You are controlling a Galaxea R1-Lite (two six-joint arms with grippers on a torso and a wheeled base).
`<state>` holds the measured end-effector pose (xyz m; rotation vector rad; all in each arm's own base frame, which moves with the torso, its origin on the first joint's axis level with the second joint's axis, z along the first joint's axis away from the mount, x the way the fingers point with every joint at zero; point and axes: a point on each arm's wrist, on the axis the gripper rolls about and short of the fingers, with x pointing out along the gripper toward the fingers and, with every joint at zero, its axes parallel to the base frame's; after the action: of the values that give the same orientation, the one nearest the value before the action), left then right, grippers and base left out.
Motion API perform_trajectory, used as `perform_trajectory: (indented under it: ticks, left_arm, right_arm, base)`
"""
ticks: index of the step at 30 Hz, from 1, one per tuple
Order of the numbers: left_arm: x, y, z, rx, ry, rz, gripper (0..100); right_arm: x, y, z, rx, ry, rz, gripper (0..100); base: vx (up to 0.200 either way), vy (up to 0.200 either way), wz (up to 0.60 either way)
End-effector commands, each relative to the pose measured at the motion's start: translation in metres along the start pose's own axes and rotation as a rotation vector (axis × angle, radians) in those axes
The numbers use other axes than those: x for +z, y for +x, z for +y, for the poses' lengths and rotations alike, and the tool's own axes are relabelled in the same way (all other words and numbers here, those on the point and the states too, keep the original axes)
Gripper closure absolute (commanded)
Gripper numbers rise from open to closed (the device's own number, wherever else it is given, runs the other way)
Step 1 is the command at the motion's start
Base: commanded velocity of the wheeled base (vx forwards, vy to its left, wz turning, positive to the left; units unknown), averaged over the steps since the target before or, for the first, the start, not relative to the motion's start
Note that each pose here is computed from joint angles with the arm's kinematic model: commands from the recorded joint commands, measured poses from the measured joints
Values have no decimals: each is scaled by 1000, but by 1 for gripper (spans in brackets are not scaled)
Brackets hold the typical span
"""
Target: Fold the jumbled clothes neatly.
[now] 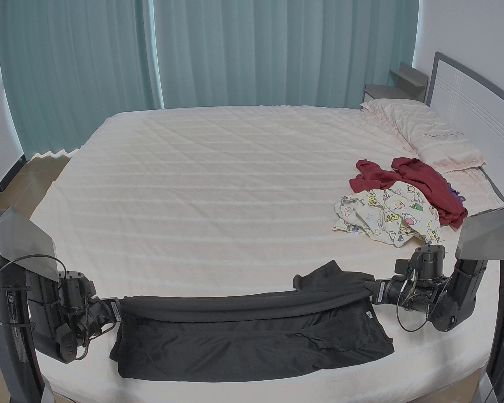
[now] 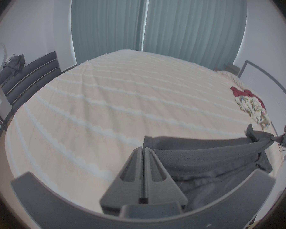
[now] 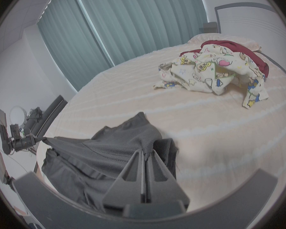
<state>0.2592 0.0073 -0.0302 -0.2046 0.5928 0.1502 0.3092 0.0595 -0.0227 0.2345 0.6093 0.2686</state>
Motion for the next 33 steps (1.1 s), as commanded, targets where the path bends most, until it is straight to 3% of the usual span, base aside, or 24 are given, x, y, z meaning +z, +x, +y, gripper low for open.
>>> perform_trajectory:
  ticks: [1, 6, 12, 13, 20, 25, 29, 33]
  left_arm:
    - [-10, -9, 1, 2, 25, 48, 100]
    - [-27, -13, 4, 16, 85, 140, 100]
    - [-34, -23, 5, -9, 86, 193, 100]
    - [-35, -26, 6, -20, 86, 203, 0]
    - [-28, -33, 9, -24, 64, 179, 0]
    - [-14, -39, 14, -9, -10, 108, 0]
    - [5, -51, 12, -41, -156, 12, 0]
    - [15, -58, 7, -97, -299, -24, 0]
  right_arm:
    - [-17, -8, -1, 2, -16, 74, 100]
    - [-27, -8, -2, 2, -31, 116, 100]
    - [-33, -10, -3, -3, -35, 139, 100]
    - [-34, -10, -3, -3, -39, 139, 0]
    - [-33, -22, -3, -2, -42, 91, 0]
    - [-28, -39, -10, -20, -22, 26, 0]
    - [-11, -48, -8, -5, 38, -72, 0]
    - [-3, -45, 7, 50, 79, -96, 0]
  base:
    - [0, 0, 0]
    - [0, 0, 0]
    - [0, 0, 0]
    - [0, 0, 0]
    - [0, 0, 0]
    - [0, 0, 0]
    - [0, 0, 0]
    - [0, 0, 0]
